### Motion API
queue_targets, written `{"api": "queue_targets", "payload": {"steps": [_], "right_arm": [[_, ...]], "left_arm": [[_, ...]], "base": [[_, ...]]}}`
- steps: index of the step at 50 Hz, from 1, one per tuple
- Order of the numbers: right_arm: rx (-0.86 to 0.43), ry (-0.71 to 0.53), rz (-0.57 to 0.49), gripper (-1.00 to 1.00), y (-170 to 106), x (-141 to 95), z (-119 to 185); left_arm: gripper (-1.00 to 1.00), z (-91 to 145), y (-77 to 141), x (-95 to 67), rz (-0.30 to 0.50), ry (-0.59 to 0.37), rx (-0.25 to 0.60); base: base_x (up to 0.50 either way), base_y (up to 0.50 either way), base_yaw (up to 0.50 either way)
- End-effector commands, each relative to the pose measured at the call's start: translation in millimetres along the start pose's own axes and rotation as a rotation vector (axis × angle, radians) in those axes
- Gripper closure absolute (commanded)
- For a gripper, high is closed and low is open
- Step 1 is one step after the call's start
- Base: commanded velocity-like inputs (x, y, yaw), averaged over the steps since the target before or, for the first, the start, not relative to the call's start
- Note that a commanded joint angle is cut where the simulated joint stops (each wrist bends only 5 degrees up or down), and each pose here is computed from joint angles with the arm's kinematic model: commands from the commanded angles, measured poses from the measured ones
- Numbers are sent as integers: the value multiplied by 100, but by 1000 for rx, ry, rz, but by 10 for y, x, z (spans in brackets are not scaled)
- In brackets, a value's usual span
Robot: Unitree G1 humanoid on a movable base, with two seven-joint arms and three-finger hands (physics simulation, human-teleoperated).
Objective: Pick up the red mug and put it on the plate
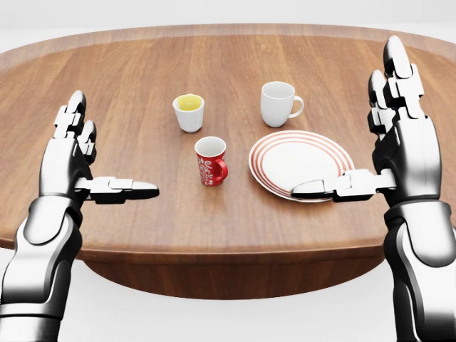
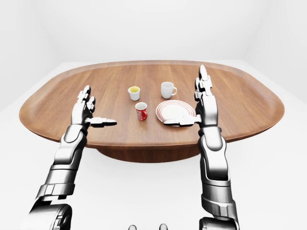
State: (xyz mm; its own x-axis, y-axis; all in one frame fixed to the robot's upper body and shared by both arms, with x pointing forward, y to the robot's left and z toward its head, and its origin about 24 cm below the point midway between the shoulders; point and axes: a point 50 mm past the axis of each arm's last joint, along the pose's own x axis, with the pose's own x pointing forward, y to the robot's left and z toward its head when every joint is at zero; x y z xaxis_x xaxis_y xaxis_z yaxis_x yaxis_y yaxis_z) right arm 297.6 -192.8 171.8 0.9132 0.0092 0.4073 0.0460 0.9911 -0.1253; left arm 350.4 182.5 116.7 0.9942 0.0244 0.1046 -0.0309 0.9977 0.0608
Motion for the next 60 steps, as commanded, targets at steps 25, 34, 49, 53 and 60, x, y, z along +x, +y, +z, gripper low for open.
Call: {"api": "queue_targets", "payload": {"steps": [25, 34, 49, 53, 60], "right_arm": [[-60, -40, 41, -100, 22, 131, 110], [-67, -49, 47, -100, 34, 128, 132], [-69, -40, 55, -100, 49, 133, 110], [-79, -51, 76, -100, 96, 147, 137], [-83, -56, 80, -100, 109, 153, 150]], "left_arm": [[-100, 160, 72, 156, 36, -23, 29], [-100, 165, 68, 153, 35, -26, 28], [-100, 167, 72, 147, 37, -28, 28], [-100, 186, 63, 144, 33, -37, 31], [-100, 210, 60, 142, 32, -48, 30]], "base": [[12, 0, 0], [21, 0, 0], [22, 0, 0], [26, 0, 0], [28, 0, 0]]}}
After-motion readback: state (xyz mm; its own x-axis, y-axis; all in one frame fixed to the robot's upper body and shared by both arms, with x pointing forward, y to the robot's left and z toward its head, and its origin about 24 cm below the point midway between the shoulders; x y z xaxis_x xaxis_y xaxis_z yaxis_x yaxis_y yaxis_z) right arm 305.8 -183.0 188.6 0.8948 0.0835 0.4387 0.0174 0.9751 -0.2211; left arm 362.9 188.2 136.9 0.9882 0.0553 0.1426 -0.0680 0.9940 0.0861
